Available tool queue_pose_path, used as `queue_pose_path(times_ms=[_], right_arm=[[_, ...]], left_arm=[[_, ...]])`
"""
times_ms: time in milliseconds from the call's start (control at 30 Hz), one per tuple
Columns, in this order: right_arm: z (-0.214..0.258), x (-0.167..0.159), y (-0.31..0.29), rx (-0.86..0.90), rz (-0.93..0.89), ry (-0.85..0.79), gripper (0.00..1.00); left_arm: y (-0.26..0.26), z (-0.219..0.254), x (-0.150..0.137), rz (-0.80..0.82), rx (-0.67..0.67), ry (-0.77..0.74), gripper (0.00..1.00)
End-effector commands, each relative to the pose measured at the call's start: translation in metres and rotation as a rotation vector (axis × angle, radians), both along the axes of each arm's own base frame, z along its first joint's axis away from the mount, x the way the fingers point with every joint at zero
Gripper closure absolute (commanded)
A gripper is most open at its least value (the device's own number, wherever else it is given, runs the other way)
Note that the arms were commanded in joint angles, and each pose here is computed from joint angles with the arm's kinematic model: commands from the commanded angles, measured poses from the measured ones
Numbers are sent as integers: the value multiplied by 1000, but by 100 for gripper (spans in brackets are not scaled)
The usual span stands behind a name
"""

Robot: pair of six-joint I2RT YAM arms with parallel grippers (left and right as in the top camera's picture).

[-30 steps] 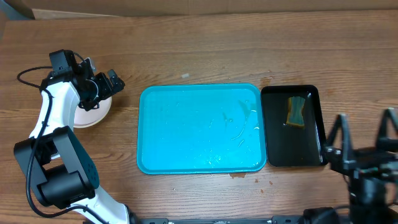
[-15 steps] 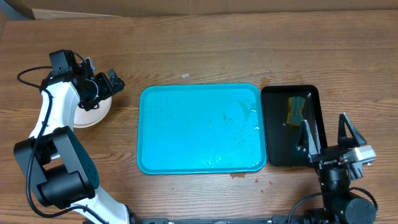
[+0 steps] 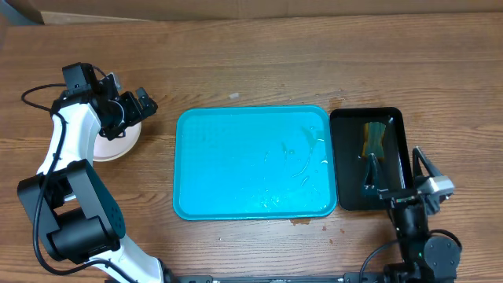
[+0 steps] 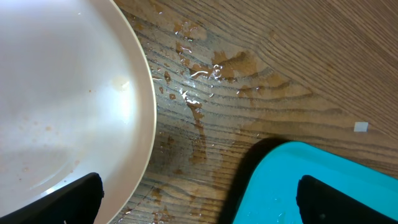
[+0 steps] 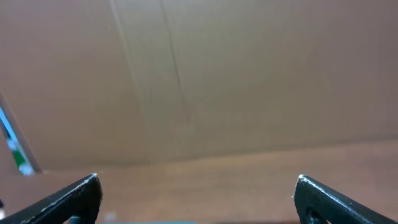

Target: Clean dirty plates on tray and stack at the side

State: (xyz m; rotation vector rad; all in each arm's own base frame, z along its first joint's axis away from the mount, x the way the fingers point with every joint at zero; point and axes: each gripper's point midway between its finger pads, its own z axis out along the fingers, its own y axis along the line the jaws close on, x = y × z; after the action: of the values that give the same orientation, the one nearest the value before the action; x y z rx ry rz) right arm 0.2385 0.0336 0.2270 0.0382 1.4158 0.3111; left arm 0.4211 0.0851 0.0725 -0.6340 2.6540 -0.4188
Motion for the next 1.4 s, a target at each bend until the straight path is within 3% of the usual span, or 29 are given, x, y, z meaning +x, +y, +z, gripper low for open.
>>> queue_pose_path(times_ms=[0, 333, 600, 1367], right_arm=[[-9, 1, 0, -12, 0, 26, 0], [-54, 3, 14, -196, 69, 136, 0], [-55, 3, 14, -327, 62, 109, 0], [-54, 3, 15, -292, 65, 114, 0]], left_arm=[[-1, -6, 0, -22, 7, 9, 0], [-1, -6, 0, -22, 8, 9, 0], [-1, -6, 0, -22, 7, 9, 0], [-1, -6, 0, -22, 8, 9, 0]])
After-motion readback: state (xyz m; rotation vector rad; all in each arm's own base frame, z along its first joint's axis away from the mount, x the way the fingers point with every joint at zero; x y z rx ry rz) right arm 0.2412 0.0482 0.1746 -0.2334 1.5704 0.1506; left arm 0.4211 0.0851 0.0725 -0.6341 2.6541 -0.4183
